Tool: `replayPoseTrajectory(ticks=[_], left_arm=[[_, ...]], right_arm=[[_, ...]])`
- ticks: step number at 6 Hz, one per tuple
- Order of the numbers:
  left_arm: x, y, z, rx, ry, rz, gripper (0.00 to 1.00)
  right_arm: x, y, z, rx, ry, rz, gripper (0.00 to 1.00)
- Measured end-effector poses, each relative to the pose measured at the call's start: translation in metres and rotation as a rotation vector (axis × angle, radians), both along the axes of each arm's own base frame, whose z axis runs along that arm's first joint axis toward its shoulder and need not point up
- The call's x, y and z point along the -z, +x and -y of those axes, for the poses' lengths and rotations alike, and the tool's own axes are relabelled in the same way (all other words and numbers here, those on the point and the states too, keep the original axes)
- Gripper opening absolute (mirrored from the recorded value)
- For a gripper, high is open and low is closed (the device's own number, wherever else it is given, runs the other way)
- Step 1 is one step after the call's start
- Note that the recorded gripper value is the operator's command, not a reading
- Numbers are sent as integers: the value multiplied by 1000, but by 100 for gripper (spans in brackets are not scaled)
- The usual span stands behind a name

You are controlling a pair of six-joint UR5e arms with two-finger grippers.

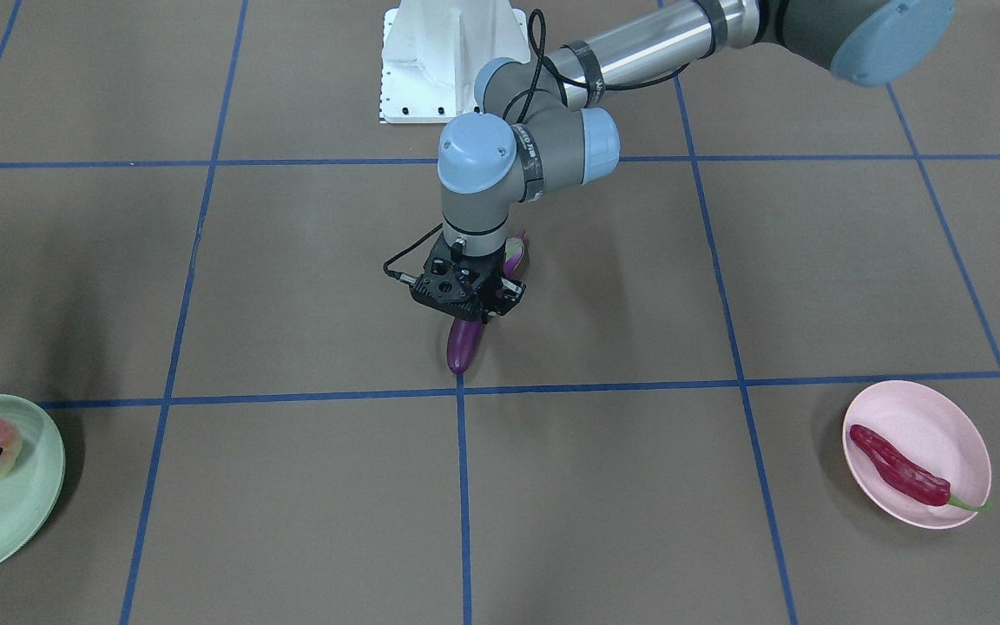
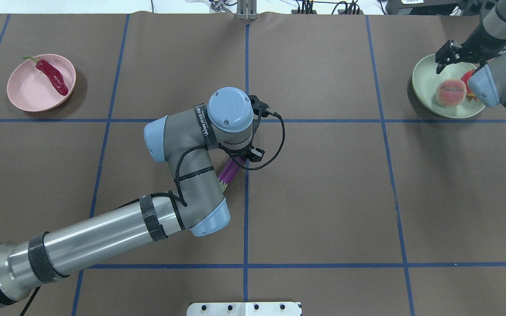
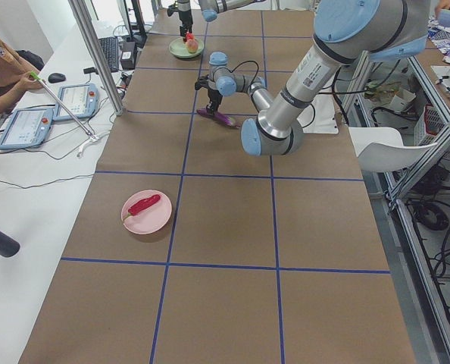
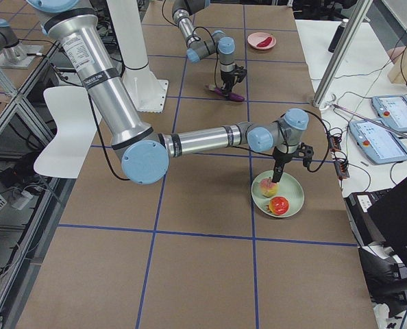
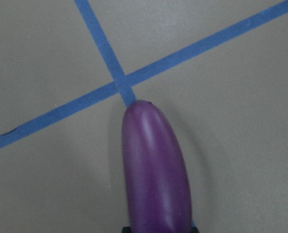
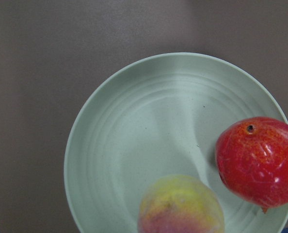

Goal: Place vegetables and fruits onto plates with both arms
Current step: 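Grasp purple eggplant with left gripper while right gripper releases peach, then place the eggplant on the pink plate with the left gripper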

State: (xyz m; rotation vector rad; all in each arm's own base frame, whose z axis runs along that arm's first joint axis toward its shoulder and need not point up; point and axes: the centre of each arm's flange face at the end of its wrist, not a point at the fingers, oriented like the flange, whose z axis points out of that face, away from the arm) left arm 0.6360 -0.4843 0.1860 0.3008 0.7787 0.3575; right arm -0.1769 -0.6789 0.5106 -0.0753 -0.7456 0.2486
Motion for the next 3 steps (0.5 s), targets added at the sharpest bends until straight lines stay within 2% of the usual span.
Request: replayPoseTrajectory(ticks=[1, 2, 3], left_arm=[[10, -21, 12, 26, -8, 5, 0], [15, -67, 47, 76, -54, 32, 0], [-13, -130, 91, 131, -148, 62, 0]], right_arm=[[21, 5, -2, -2, 7, 28, 100], [43, 8, -7, -4, 30, 45, 100], [56, 9, -12, -5, 53, 56, 100]])
